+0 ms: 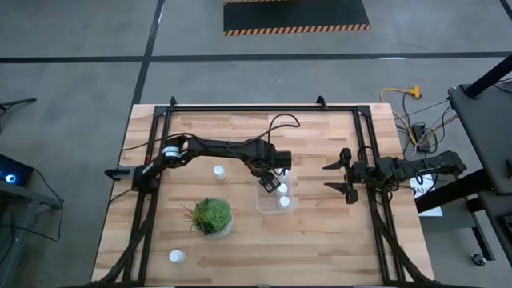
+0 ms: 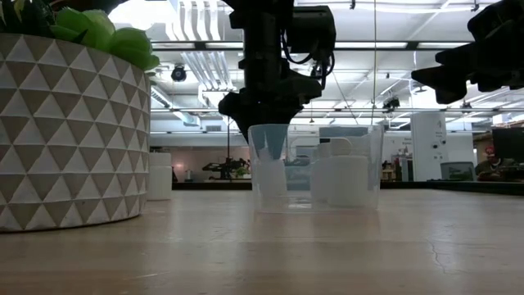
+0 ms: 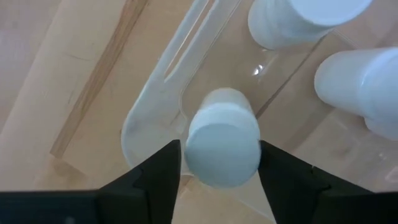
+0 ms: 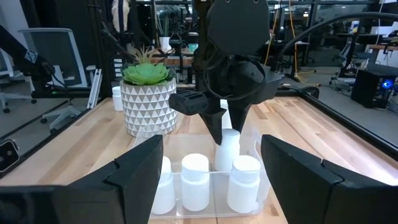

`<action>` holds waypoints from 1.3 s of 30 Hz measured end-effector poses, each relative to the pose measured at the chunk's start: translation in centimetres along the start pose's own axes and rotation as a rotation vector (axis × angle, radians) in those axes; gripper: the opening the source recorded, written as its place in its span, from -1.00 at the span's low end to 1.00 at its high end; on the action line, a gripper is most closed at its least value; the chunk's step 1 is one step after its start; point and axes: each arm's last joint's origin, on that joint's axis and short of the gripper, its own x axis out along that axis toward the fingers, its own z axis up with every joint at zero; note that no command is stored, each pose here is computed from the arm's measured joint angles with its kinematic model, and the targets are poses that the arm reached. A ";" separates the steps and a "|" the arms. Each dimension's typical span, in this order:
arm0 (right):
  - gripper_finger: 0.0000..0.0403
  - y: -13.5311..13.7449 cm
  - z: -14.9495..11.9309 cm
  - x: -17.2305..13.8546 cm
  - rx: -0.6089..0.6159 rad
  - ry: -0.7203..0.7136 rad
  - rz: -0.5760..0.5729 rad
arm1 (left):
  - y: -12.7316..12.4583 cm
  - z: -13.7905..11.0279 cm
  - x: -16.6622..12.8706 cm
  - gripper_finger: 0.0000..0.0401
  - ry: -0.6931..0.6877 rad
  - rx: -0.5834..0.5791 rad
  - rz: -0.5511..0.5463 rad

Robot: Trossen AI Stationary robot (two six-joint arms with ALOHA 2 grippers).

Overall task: Pick and place pill bottles into a basket
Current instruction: Put the white medicine bottle into the transparent bin

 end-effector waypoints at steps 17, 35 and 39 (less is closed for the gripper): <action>0.29 0.0 0.0 0.0 0.000 0.000 0.000 | -0.1 0.7 -2.6 0.15 -0.073 -0.017 -0.048; 0.29 0.0 0.0 0.0 0.001 -0.002 0.001 | 1.8 -2.8 -10.9 0.15 -0.129 -0.160 -0.090; 0.29 0.0 0.0 0.0 0.001 -0.002 0.001 | 2.6 -4.3 -11.7 0.15 -0.093 -0.190 0.041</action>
